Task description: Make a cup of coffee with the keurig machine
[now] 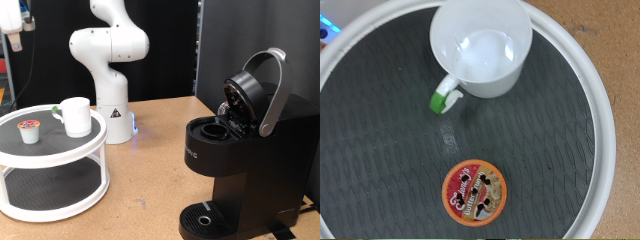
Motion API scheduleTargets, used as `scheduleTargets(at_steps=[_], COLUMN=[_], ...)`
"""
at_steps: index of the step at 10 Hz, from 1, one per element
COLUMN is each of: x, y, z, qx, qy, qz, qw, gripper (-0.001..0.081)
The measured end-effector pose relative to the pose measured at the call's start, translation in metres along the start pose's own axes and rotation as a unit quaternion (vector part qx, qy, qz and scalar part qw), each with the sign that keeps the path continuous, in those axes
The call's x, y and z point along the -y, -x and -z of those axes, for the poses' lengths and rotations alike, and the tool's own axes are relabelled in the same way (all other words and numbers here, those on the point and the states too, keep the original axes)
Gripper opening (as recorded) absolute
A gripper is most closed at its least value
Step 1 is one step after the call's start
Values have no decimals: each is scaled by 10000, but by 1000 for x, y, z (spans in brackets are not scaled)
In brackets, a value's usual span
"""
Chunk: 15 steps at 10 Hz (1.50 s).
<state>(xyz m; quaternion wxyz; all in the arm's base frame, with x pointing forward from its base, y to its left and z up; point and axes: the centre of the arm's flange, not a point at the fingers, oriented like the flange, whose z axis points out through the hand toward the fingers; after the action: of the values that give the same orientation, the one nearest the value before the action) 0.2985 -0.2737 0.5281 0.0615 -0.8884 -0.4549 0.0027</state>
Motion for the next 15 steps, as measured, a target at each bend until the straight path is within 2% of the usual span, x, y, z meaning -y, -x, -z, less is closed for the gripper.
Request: scheduleTargets(at_steps=[6,7,10,13,15], x=[-5,-5,-7,-6,-2], y=[-3,-5,-12,-14,-12], z=[-11,-20,-61,-102,-124], qx=[28,65,315,285,309], qy=[-24,-48,139,495,584], qz=[4,20,-52,-140,-115], qw=[10000,10000,9994,9983,9978], gripper=[808,808,808,808,808])
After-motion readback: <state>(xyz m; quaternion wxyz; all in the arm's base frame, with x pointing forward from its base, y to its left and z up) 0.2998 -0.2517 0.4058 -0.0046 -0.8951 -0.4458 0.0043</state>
